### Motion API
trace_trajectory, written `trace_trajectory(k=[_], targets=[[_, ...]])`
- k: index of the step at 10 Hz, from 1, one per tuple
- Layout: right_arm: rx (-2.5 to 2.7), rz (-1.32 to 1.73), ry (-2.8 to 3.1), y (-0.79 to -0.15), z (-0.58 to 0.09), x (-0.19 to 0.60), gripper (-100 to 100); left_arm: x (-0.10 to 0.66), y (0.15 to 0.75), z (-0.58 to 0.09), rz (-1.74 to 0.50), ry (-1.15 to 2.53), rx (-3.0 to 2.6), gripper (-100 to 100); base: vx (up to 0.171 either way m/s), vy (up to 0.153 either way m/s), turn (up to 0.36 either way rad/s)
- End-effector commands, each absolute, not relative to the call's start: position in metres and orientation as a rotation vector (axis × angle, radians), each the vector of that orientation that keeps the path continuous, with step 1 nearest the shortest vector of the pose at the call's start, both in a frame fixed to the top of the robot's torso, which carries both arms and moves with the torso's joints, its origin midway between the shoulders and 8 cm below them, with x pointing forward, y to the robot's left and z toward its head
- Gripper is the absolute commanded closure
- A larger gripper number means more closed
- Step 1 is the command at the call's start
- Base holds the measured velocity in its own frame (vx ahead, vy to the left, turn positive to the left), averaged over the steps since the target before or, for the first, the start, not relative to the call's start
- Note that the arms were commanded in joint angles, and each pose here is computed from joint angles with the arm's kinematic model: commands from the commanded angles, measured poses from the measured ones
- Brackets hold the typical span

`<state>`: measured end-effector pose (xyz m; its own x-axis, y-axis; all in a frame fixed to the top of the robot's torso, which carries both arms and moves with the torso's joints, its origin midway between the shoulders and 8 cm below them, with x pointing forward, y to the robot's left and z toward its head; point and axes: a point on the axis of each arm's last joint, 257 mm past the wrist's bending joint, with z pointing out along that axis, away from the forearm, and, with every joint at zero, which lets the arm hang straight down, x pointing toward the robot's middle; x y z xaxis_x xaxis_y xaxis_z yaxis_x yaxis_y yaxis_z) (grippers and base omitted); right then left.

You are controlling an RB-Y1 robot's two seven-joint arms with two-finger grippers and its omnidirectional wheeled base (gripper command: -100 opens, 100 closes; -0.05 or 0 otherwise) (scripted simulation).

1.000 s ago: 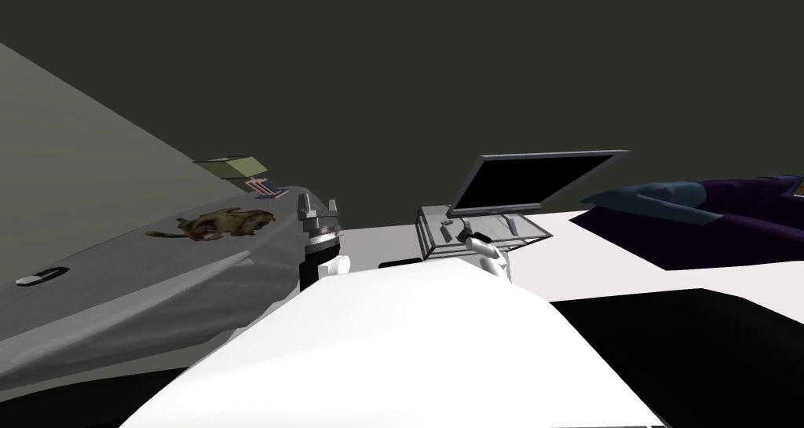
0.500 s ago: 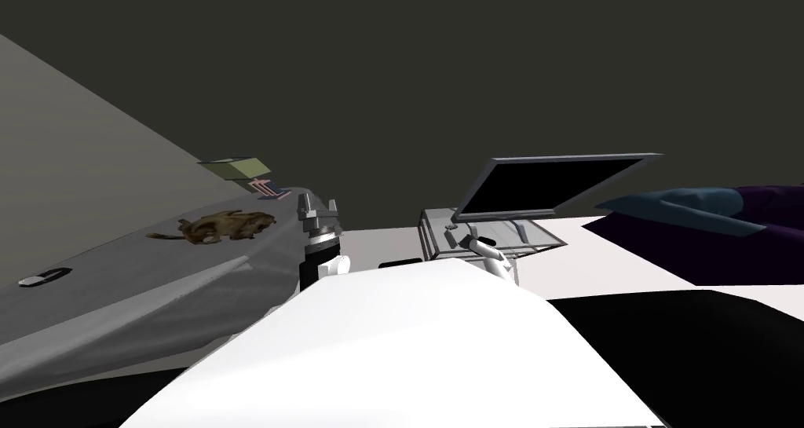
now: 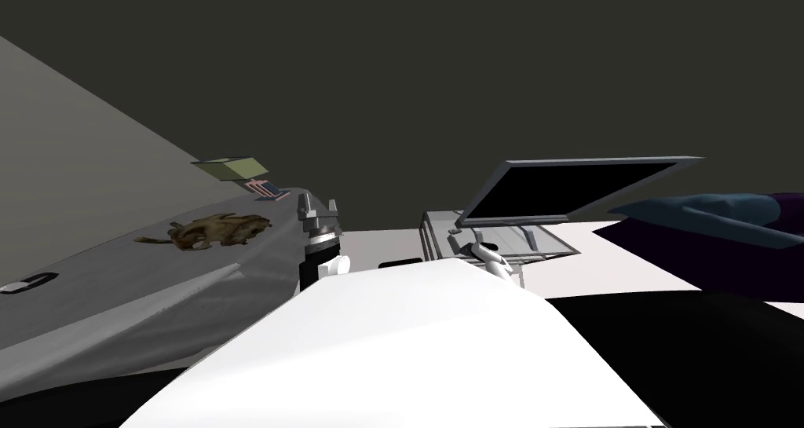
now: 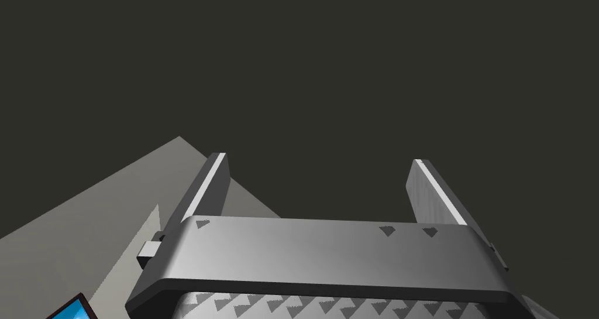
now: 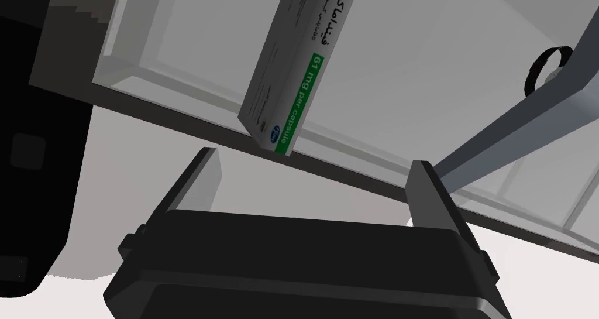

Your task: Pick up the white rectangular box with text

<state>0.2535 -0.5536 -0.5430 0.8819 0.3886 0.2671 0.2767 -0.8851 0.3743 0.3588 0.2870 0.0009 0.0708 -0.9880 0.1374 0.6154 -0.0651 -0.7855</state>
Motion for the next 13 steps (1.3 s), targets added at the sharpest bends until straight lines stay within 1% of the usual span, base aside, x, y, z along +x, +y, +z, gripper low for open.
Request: trace_trajectory(k=[1, 4, 7, 13], targets=[[2.796, 0.449, 0.405, -0.551, -0.555, 0.234, -100, 0.359, 0.287, 0.001, -1.445, 0.584, -0.834, 0, 0.084, -0.027, 0.061], [2.896, 0.403, 0.254, -0.545, -0.571, 0.209, -100, 0.359, 0.287, 0.001, -1.445, 0.584, -0.834, 0, 0.107, -0.038, 0.067], [2.957, 0.353, 0.168, -0.537, -0.583, 0.187, -100, 0.359, 0.287, 0.001, -1.445, 0.584, -0.834, 0, 0.046, -0.022, 0.027], [3.09, 0.258, -0.092, -0.515, -0.604, 0.146, -100, 0.359, 0.287, 0.001, -1.445, 0.584, -0.834, 0, 0.075, -0.04, 0.057]])
